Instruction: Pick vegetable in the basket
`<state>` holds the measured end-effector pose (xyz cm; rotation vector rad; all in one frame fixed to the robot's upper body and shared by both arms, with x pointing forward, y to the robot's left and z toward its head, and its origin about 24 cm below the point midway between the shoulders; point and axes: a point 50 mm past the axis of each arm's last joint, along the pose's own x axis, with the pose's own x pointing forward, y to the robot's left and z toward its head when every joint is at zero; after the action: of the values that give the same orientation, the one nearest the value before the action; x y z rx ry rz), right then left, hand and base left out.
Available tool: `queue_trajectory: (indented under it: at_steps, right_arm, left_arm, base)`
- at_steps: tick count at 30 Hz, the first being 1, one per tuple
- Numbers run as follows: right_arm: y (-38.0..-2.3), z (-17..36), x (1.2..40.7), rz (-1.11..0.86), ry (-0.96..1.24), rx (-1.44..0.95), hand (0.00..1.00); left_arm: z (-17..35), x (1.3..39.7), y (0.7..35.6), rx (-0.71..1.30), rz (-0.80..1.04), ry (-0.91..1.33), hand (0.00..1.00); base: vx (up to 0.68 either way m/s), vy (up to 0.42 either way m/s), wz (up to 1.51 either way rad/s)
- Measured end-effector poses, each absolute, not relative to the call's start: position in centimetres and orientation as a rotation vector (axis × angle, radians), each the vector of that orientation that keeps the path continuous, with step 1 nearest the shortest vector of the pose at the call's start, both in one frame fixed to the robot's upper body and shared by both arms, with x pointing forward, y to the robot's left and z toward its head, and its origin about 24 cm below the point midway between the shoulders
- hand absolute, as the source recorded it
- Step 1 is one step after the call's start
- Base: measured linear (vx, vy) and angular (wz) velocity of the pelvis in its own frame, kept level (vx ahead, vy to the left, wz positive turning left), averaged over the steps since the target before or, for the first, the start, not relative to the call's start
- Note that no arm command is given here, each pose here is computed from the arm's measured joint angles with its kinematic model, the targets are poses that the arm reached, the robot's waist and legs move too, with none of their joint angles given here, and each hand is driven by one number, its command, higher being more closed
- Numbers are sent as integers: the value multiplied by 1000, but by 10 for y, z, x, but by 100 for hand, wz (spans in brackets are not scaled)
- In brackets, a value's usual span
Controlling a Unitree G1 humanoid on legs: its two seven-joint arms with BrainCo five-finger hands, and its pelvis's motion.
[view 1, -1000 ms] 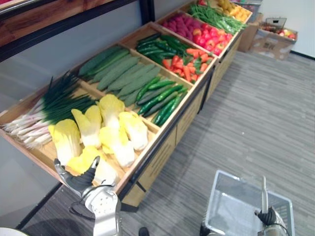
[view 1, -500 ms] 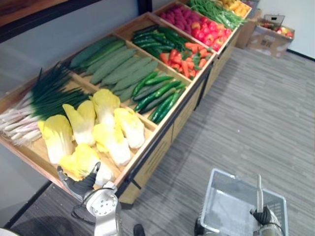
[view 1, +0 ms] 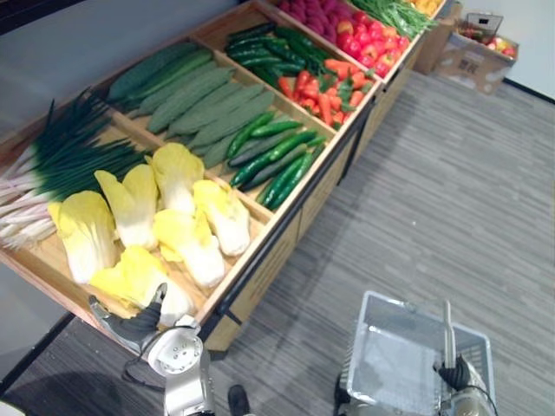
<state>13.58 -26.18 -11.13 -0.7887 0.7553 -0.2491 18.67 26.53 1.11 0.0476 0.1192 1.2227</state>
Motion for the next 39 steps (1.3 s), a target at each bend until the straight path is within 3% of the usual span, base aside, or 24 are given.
queue_trajectory:
  at_steps: [19,32,33,39]
  right_arm:
    - [-254,-102,156,-223,663,-792,100]
    - [-257,-88,174,-172,579,-845,100]
    - [-257,-88,175,-168,576,-849,100]
    - [-254,-87,178,-147,552,-856,100]
  left_arm:
    - [8,204,269,-56,1241,142,0]
    - [21,216,291,-59,1394,88,0]
    - [22,217,292,-61,1399,86,100]
    - [17,219,299,-30,1402,93,100]
  base:
    - [13,-10,-3]
    - [10,-32,-14]
    - [0,-30,-13]
    - [-6,-11,-6]
